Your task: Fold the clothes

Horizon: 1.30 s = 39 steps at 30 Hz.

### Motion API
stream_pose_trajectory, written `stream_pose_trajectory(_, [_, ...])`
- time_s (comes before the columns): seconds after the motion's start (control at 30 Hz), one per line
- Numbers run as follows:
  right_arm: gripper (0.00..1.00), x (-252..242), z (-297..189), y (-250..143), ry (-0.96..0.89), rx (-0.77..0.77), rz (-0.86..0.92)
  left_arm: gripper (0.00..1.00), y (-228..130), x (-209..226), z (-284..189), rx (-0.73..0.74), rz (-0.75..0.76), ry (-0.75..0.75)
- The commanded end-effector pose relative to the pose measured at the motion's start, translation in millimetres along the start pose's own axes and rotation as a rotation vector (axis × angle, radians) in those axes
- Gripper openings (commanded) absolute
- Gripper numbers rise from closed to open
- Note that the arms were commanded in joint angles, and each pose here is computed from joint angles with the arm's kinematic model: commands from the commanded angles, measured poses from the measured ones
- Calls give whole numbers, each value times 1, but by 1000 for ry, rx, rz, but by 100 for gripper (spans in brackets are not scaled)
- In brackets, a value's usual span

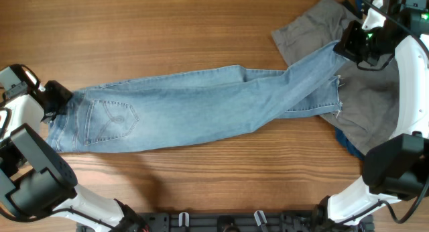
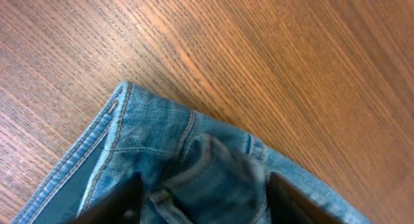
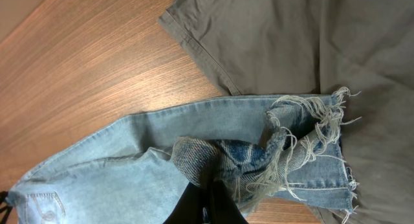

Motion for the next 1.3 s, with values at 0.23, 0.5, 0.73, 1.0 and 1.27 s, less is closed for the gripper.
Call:
stream_pose_trajectory(0.23, [4, 5, -10, 1, 7, -34, -31, 4, 37, -5, -44, -112, -46, -38])
stream_pose_trajectory(0.5, [4, -28, -19, -6, -103, -9, 221, 4, 69, 40, -124, -257, -244, -24])
stream_pose_trajectory(0.73, [4, -50, -9, -26, -266, 81, 255, 4, 73, 40, -118, -267, -241, -28])
stream_pose_trajectory(1.0, [4, -56, 5, -29, -275, 134, 273, 4, 74, 24, -80, -225, -198, -59])
stream_pose_trajectory(1.27, [4, -68, 1, -40, -393, 184, 314, 5, 76, 11, -62, -229, -165, -81])
Point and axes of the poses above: each gripper's point midway between its finger pads, its own z axis out along the fingers, its own x axis along the line the jaws close on, y = z × x, the point moved 6 cm from there along -z, back along the fingers, and after that the axes turned 5 degrees about -z, right-handed, at the moved point
